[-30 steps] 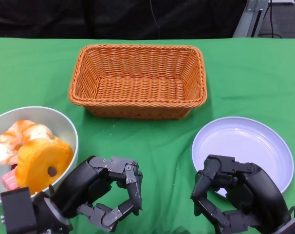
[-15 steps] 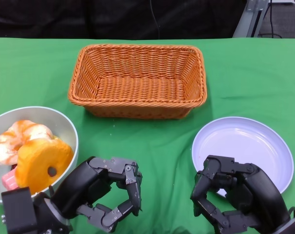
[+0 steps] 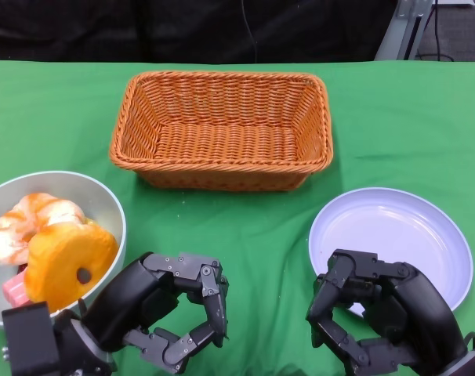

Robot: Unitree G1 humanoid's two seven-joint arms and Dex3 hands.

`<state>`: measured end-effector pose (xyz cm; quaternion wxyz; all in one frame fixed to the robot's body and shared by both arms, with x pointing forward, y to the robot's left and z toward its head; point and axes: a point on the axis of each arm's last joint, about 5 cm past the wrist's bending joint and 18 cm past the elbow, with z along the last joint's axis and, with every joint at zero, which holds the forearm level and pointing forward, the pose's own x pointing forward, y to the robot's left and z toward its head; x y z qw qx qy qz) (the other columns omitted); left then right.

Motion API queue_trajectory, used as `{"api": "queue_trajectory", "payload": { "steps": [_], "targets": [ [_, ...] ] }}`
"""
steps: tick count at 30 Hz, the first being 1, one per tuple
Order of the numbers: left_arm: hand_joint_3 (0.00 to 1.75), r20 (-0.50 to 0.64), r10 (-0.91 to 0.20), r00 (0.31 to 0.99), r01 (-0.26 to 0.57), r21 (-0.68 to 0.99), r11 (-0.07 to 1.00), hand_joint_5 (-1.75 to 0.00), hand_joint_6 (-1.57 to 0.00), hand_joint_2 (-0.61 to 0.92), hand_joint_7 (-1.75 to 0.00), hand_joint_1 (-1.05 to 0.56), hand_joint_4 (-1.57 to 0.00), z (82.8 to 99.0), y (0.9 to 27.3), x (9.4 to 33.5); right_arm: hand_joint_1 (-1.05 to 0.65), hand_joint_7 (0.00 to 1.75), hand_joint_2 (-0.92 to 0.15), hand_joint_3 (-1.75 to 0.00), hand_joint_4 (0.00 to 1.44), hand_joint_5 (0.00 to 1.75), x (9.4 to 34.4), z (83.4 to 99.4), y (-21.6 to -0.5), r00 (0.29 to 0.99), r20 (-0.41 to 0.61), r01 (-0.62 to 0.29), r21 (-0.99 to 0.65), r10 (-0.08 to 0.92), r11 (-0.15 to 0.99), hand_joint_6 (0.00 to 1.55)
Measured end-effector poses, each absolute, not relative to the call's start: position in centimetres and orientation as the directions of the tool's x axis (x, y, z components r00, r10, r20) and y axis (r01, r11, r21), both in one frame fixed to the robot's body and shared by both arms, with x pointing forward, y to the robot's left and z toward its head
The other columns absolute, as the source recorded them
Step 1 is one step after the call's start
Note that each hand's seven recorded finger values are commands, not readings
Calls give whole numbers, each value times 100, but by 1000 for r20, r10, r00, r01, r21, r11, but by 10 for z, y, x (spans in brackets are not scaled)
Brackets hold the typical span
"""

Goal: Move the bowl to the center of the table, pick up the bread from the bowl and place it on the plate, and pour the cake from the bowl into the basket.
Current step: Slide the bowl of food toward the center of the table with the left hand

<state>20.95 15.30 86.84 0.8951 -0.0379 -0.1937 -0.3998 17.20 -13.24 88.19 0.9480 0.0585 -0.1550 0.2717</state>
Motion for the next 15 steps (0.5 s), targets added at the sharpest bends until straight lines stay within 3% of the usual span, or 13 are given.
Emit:
{"api": "queue_trajectory", "payload": {
  "steps": [6,9,11,15],
  "targets": [
    [102,481,-644,595,679,127,723,-142,-88,51,-108,-14,-80,887,156,212,-5,117,-50,-103,81,157,172,882,-132,803,327,-535,28,498,844,79],
    [66,546,-594,590,625,157,765,-133,-89,68,-92,-27,-77,903,161,213,-6,117,-50,-102,81,156,173,881,-131,804,326,-535,30,498,844,79],
    [32,571,-568,594,595,163,787,-118,-91,85,-70,-39,-77,911,166,214,-7,117,-51,-101,81,155,174,880,-131,804,326,-535,30,498,844,78],
    [18,603,-515,609,542,157,826,-98,-94,92,-40,-46,-81,925,179,214,-6,117,-51,-101,81,154,175,879,-131,804,321,-537,32,500,843,78]
  ]
}}
